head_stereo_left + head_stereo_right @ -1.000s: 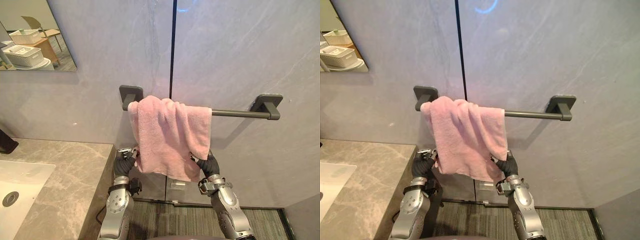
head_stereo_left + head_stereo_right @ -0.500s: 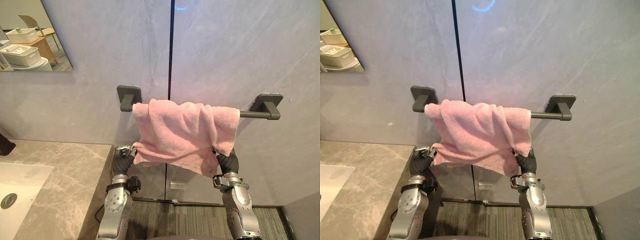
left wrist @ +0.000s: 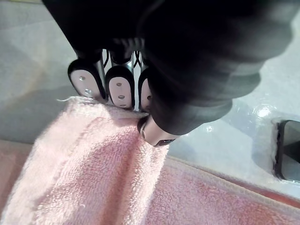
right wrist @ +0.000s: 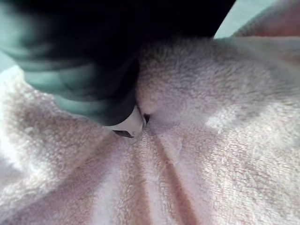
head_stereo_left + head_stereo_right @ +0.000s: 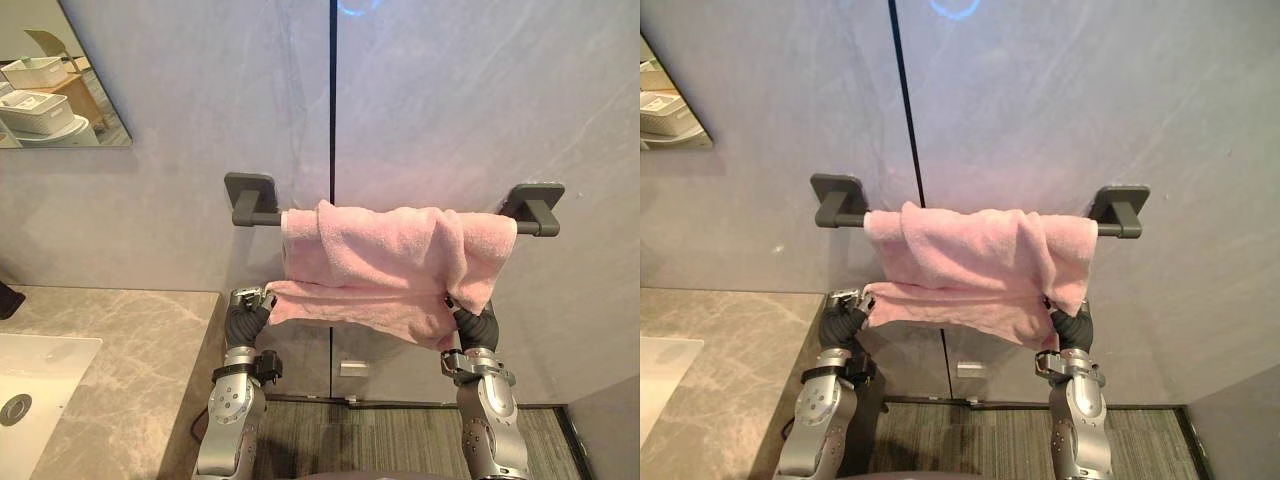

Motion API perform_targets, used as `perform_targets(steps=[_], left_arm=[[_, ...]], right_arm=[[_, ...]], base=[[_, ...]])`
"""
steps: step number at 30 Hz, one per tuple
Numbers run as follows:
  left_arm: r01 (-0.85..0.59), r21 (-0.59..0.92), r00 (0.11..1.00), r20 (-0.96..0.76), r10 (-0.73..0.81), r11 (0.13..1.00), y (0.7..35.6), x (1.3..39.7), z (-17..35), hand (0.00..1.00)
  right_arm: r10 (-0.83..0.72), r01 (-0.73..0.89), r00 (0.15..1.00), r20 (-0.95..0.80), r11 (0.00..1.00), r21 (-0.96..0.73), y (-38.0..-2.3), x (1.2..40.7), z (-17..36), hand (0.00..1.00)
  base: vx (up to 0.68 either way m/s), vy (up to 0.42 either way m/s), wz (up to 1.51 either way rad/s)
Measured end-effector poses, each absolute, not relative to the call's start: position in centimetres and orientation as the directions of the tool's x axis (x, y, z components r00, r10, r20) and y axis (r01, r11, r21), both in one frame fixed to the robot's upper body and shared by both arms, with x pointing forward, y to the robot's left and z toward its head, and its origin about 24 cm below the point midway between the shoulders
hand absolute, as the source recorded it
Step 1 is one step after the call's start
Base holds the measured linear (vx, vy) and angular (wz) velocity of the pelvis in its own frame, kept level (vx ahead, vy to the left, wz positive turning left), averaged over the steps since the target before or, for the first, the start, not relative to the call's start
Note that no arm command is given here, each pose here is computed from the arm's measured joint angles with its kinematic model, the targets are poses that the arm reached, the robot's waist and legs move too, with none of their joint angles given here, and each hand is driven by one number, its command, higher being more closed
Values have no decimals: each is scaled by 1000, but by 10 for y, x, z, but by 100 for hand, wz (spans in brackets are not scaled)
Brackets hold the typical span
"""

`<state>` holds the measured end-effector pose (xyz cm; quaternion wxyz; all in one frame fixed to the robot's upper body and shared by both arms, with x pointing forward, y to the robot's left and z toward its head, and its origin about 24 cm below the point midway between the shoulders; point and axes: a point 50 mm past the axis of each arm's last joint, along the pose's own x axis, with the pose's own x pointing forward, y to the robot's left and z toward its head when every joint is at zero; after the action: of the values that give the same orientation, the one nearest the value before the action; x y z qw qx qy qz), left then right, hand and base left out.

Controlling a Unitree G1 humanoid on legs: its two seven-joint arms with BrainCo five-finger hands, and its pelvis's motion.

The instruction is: Organize washtable

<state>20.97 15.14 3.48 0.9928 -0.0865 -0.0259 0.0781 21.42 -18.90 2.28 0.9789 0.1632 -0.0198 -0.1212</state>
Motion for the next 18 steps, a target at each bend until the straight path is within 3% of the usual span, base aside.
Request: perform_targets(steps=[18], left_arm=[[-136, -184, 991, -33, 133, 973, 148, 208, 20, 100]], right_arm=[[-270, 272, 962, -51, 913, 305, -190, 208, 8, 100]], base=[[-7, -6, 0]])
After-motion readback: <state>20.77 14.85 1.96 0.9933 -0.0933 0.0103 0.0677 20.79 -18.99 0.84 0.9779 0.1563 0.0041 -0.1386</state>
